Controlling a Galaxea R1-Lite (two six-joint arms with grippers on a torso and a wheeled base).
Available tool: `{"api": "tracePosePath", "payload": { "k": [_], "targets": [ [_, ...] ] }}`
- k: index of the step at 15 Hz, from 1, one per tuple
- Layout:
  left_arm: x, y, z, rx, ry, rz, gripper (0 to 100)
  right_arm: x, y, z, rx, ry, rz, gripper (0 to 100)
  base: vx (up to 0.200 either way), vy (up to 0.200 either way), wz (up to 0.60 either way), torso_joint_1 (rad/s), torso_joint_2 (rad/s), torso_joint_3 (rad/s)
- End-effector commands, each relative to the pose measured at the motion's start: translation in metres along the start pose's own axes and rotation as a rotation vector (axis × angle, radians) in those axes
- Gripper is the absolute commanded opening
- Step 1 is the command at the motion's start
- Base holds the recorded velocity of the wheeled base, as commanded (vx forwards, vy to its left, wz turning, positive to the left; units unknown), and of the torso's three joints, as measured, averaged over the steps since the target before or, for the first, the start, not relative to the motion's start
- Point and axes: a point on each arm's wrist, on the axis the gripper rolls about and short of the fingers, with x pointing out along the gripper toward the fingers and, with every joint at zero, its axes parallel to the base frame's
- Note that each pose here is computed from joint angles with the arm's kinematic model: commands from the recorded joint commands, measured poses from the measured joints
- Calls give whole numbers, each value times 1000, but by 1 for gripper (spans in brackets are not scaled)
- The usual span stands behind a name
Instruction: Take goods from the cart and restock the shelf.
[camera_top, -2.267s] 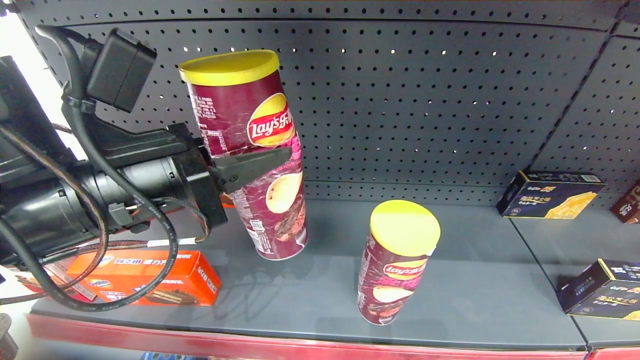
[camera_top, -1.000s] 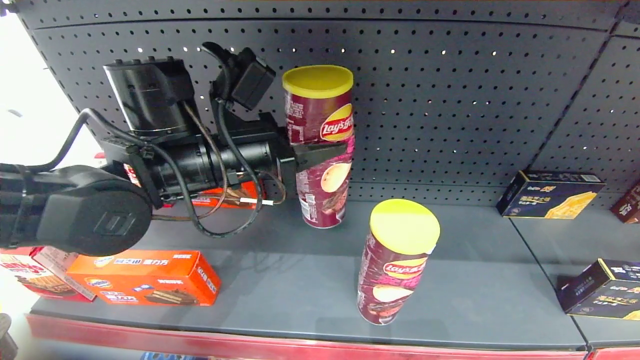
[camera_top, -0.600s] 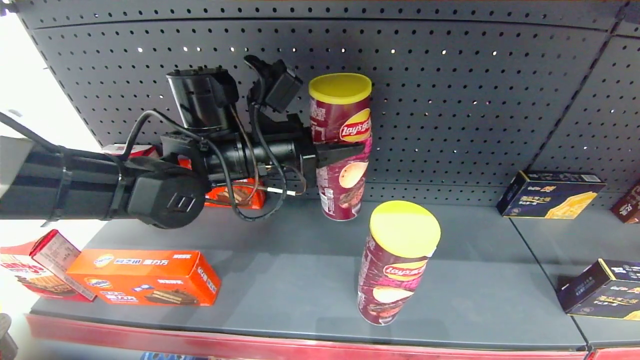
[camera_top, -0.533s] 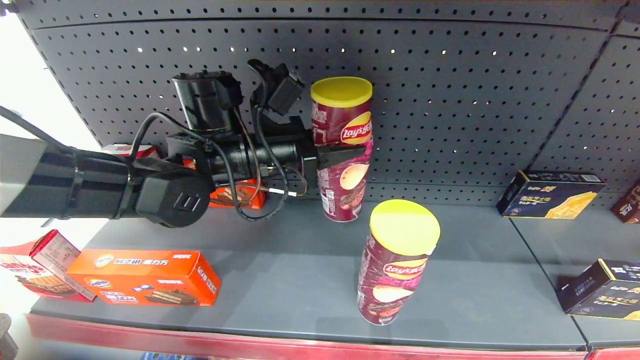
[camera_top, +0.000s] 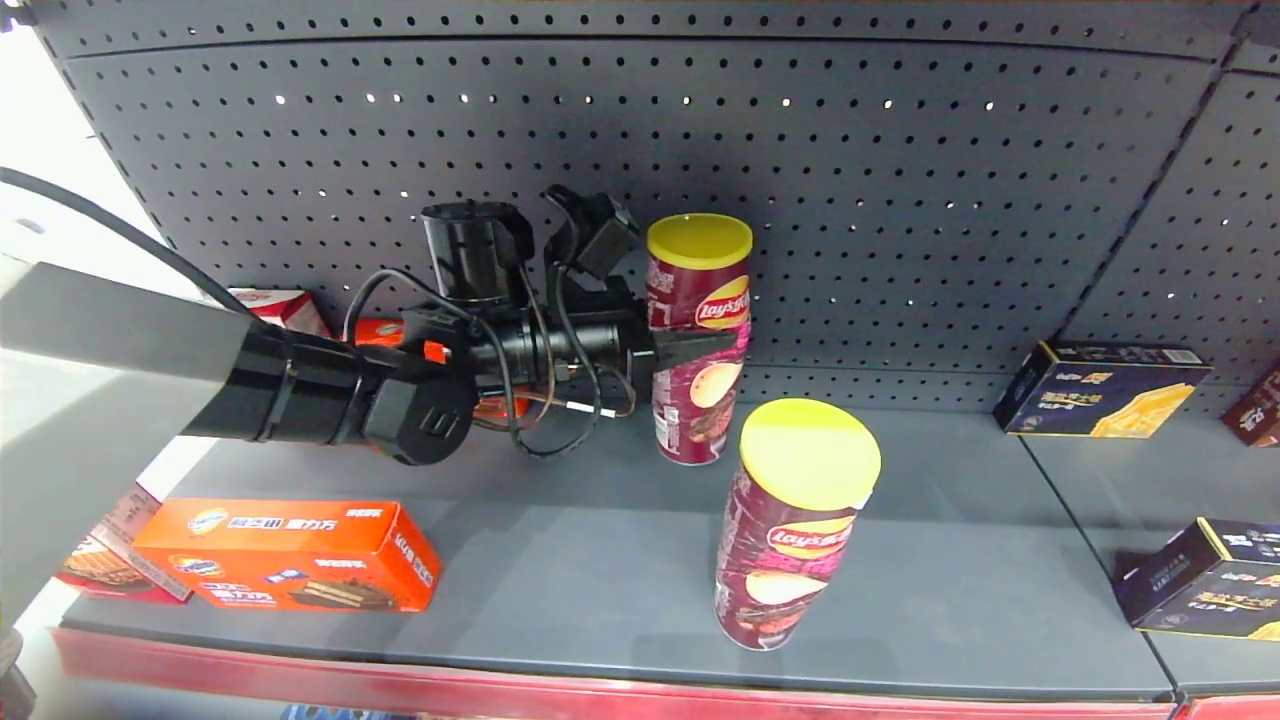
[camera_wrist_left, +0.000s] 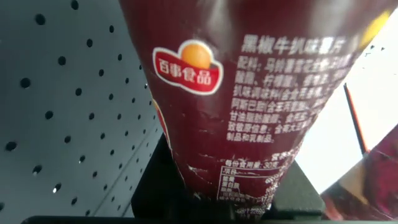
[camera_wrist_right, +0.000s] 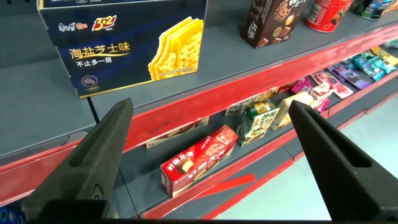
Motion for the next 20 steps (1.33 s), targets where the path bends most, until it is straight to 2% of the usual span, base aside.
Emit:
{"api": "tracePosePath", "payload": {
  "k": [1, 3, 12, 17, 18, 20],
  "targets": [
    [10, 7, -12, -8, 4, -4, 0, 0, 0, 0, 0, -1, 0, 100, 0, 0, 0, 0, 0, 0],
    [16, 10, -17, -8, 3, -9, 0, 0, 0, 0, 0, -1, 0, 100, 0, 0, 0, 0, 0, 0],
    [35, 9, -39, -22, 15, -31, 0, 0, 0, 0, 0, 1, 0, 100, 0, 0, 0, 0, 0, 0],
    [40, 9, -49, -18, 13, -34, 0, 0, 0, 0, 0, -1, 0, 100, 0, 0, 0, 0, 0, 0],
    [39, 9, -49, -17, 13, -31, 100, 0, 0, 0, 0, 1, 0, 100, 0, 0, 0, 0, 0, 0],
    [39, 9, -49, -19, 19, -3, 100, 0, 0, 0, 0, 1, 0, 100, 0, 0, 0, 0, 0, 0]
  ]
}}
